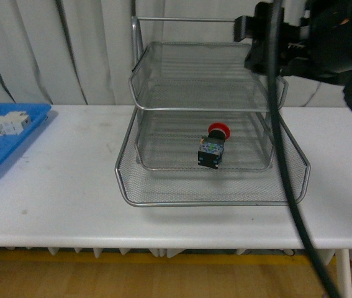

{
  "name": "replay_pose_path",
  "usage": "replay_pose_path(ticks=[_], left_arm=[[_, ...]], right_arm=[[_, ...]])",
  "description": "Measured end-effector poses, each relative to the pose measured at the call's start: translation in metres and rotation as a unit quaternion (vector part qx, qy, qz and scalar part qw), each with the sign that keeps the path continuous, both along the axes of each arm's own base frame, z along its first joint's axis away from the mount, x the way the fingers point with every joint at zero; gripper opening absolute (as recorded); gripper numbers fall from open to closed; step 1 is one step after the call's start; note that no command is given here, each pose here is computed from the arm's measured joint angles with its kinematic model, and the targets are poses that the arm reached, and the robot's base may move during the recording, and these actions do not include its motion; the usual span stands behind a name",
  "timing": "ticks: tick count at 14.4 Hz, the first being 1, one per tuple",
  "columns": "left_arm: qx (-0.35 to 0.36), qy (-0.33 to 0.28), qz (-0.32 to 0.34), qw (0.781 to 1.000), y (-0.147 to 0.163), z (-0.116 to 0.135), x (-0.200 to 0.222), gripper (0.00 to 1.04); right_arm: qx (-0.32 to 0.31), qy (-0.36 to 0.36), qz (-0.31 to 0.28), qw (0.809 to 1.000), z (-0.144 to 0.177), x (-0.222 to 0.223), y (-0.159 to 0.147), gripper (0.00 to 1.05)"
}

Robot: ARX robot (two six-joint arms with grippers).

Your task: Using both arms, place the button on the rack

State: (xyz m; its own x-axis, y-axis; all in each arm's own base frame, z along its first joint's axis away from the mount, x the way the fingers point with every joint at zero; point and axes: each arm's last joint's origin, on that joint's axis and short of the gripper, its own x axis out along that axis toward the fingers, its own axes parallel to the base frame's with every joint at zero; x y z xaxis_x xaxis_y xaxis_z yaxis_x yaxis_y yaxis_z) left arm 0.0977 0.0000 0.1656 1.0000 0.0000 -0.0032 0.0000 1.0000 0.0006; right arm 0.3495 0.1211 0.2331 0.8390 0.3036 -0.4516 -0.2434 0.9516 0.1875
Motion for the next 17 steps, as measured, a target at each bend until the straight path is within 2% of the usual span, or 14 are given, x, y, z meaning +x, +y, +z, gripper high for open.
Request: replay_pose_path(ticks=[2,4,10,13,17], left_arm=[[0.0,0.0,0.0,1.0,0.0,0.0,0.0,0.98],[0.0,0.0,0.0,1.0,0.0,0.0,0.0,0.98],[0.0,0.0,0.0,1.0,0.0,0.0,0.0,0.98],[0.0,0.0,0.0,1.0,0.0,0.0,0.0,0.98],[0.0,0.0,0.0,1.0,0.0,0.0,0.0,0.98]], right_arm=[[-0.016,0.072,0.048,0.996,-0.023,-0.01,0.029,0.24],[-0.021,0.098,0.065,0.993,-0.038,-0.022,0.037,0.02],[-0.051,0.19,0.07,0.978,-0.106,-0.049,0.043,0.02],[-0.058,0.216,0.053,0.973,-0.123,-0.04,0.042,0.02],[-0.057,0.217,0.036,0.974,-0.123,-0.02,0.044,0.02]])
